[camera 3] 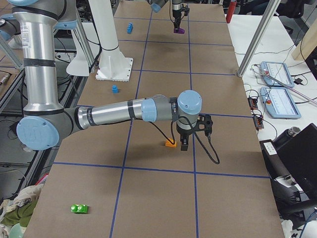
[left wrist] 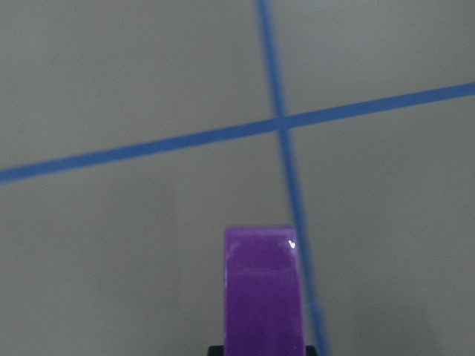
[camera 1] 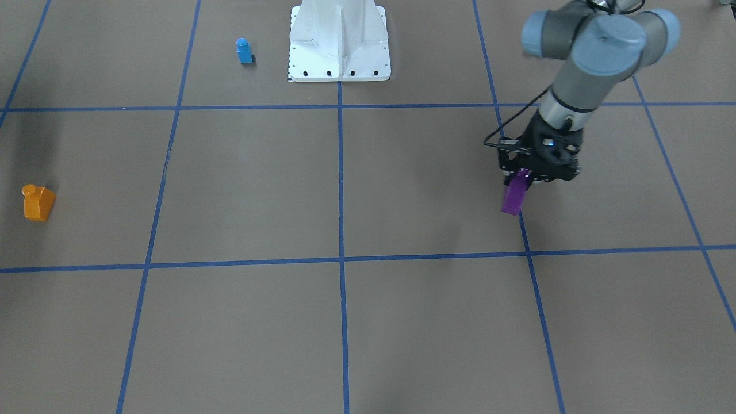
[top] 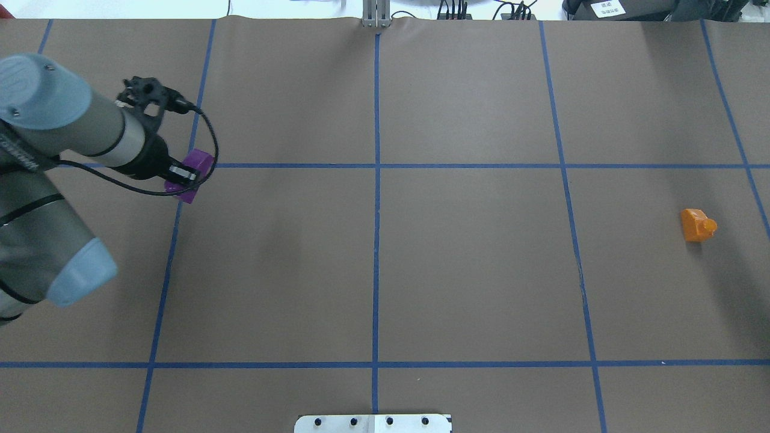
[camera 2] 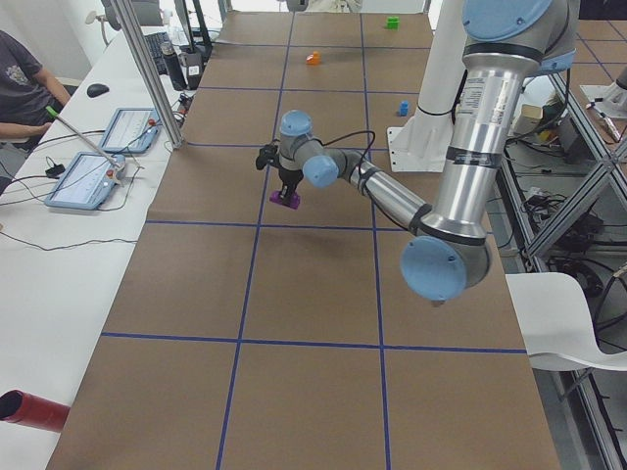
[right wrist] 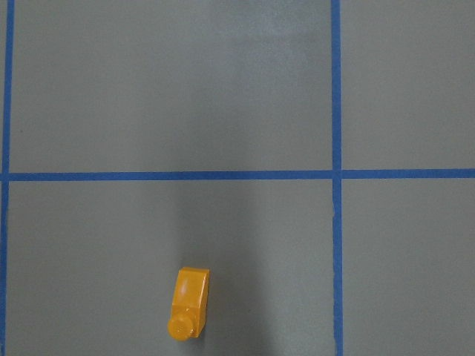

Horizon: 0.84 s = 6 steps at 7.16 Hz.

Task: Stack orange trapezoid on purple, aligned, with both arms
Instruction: 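Carry the purple block with the left gripper toward the table centre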

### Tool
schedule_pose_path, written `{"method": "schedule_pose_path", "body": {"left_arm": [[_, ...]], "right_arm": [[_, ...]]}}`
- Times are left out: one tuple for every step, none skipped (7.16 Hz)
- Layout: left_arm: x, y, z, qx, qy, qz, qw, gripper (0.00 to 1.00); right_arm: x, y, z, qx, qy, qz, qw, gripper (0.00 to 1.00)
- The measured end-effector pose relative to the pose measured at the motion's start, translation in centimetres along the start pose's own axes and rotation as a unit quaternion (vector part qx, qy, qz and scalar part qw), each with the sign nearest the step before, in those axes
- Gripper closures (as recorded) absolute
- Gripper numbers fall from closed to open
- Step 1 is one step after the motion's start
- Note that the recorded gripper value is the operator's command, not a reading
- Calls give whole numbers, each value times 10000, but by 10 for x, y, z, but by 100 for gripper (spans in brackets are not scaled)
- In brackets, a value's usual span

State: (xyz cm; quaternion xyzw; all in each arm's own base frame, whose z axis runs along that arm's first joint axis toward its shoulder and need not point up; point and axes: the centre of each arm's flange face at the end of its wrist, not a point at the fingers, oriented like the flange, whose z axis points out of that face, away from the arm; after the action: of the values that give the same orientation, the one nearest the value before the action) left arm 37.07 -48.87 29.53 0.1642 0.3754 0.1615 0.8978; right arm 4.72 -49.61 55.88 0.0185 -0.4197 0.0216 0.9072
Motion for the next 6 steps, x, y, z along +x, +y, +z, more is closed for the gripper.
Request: {"method": "schedule_pose_path", "body": {"left_arm": [[70, -31, 1, 25, -53, 312, 9995, 100], [126, -56, 7, 15, -24, 518, 9987, 100], [174, -82, 14, -22, 13, 640, 9979, 100], [211, -107, 25, -54, 38, 708, 9975, 100], [234, -125, 42, -22, 49, 760, 9971, 100], [245, -135, 64, 54, 31, 811, 9967, 100]], "right_arm": [[2, 1, 2, -15, 5, 18, 10000, 0], [4, 1, 3, -33, 12, 40, 10000, 0], [6, 1, 5, -50, 16, 60, 10000, 0], [7, 1, 8, -77, 24, 70, 9999, 0], [8, 1, 12, -111, 39, 66, 9999, 0], [6, 1, 16, -146, 55, 53, 9999, 0]]}}
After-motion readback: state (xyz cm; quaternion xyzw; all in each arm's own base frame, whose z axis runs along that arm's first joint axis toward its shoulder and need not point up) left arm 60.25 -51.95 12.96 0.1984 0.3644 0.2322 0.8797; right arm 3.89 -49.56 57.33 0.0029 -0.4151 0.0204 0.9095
